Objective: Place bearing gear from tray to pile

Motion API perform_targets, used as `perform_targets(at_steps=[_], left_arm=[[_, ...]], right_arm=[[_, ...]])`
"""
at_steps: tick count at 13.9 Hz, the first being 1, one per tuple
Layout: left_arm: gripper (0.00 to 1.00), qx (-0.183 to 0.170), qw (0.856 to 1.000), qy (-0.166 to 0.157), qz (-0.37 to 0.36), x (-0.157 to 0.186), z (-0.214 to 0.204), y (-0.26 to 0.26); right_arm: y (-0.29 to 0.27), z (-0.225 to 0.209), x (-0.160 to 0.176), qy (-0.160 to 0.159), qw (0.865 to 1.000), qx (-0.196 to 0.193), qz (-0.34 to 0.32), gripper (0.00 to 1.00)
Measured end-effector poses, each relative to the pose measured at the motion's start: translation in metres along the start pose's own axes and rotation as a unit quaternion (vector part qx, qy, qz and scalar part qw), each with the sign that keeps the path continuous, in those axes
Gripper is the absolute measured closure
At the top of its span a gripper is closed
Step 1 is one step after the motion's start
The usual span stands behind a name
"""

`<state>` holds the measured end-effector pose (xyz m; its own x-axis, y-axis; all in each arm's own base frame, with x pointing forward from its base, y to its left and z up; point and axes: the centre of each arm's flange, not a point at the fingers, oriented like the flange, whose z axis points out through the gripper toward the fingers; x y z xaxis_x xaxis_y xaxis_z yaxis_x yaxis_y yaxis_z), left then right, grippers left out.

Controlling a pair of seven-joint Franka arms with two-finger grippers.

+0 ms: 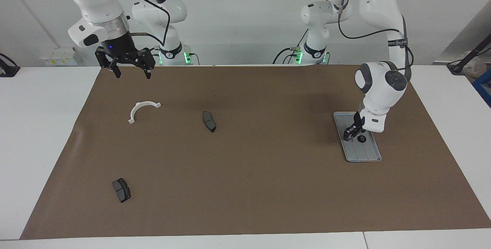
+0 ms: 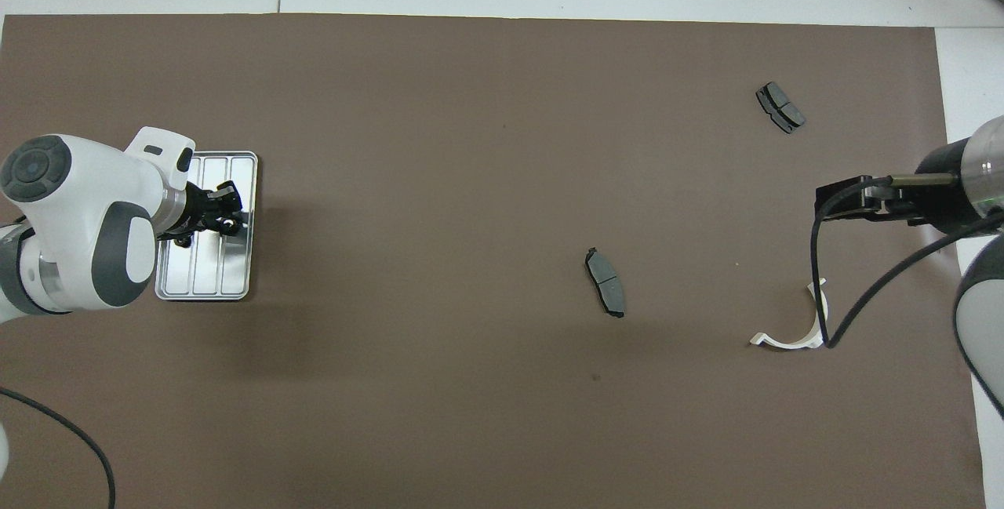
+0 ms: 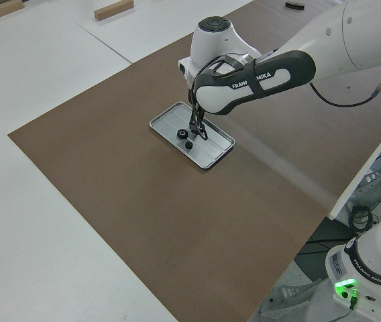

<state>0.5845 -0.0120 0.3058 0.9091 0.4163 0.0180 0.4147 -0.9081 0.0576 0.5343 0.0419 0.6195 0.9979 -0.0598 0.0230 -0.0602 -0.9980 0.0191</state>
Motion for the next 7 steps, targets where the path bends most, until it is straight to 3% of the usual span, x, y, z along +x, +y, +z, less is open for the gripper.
perform_targets(at_steps=[4, 7], left_arm=[[0.66, -0.009, 1.0, 0.013, 0.011, 0.015, -0.034, 0.031], [0.66, -0.016, 1.0, 0.013, 0.012, -0.009, -0.053, 0.113]], right_arm=[[0.0, 0.0, 0.0, 0.001, 1.0, 0.0, 0.0, 0.0], [0.0, 0.001, 0.0, 0.0, 1.0, 0.0, 0.0, 0.0]])
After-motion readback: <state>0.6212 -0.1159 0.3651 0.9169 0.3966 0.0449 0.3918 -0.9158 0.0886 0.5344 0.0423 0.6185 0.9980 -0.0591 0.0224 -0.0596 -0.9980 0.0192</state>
